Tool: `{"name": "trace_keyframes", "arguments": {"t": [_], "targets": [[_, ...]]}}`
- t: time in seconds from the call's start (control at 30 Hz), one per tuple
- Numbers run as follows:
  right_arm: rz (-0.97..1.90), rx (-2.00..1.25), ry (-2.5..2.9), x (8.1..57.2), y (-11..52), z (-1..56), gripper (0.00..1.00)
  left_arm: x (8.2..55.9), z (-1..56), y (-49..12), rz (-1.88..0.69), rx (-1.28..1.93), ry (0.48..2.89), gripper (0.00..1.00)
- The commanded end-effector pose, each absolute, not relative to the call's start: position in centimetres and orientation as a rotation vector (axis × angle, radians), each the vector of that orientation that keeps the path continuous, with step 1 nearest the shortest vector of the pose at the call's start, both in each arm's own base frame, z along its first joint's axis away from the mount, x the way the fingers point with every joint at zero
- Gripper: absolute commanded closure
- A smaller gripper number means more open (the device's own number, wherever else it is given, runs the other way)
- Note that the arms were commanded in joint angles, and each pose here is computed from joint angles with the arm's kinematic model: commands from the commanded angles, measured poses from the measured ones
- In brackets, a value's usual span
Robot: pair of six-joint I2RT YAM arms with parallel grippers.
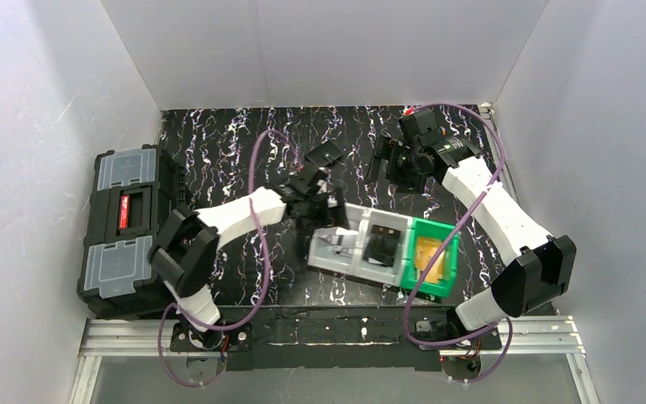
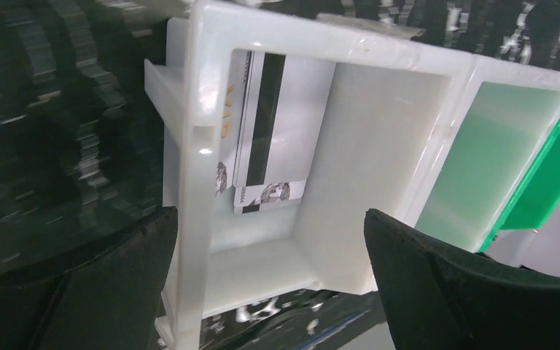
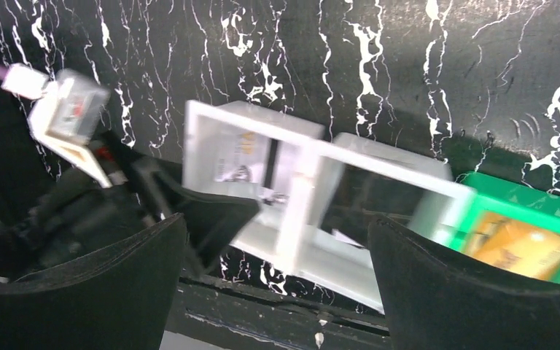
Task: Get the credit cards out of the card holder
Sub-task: Move the storage box to the corner of the board, then move the card holder to the center of the board.
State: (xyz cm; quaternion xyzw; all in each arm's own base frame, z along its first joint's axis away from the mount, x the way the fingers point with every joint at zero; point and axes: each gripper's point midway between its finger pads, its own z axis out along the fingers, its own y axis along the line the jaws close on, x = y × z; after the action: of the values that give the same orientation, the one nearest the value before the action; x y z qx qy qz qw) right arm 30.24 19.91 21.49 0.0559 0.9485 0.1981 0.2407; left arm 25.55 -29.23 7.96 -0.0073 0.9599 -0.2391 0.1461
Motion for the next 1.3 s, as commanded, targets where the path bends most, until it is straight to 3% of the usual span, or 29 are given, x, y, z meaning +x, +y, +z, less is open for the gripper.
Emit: {"name": "trace_keyframes", "arguments": {"t": [0.0, 0.13, 0.27, 0.47, 0.67, 0.93, 1.27], "targets": [[0.528, 0.172, 2.572, 30.0, 17.9, 22.5, 0.0, 26.3, 9.8, -37.0, -0.866, 0.033, 2.726, 0.01], [0.52, 0.22, 2.55, 30.3, 16.3, 23.0, 0.0, 27.0, 10.3, -40.4, -0.939, 0.067, 2.723, 0.0], [0.546, 0.229, 2.545, 30.6, 16.3, 23.3, 0.0, 28.0, 11.8, -39.1, -0.896, 0.067, 2.679, 0.0], [0.615, 0.222, 2.567, 32.8, 18.4, 22.8, 0.0, 30.1, 13.8, -29.2, -0.694, -0.091, 2.635, 0.01], [0.529, 0.127, 2.601, 38.9, 22.5, 21.6, 0.0, 29.5, 16.6, -19.4, -0.376, -0.189, 2.605, 0.0], [0.582, 0.039, 2.581, 47.4, 28.2, 18.3, 0.29, 27.1, 18.7, -13.6, -0.232, -0.243, 2.587, 0.01], [0.741, -0.022, 2.378, 53.7, 33.5, 15.0, 0.33, 25.8, 19.0, -13.2, -0.267, -0.253, 2.596, 0.01]]}}
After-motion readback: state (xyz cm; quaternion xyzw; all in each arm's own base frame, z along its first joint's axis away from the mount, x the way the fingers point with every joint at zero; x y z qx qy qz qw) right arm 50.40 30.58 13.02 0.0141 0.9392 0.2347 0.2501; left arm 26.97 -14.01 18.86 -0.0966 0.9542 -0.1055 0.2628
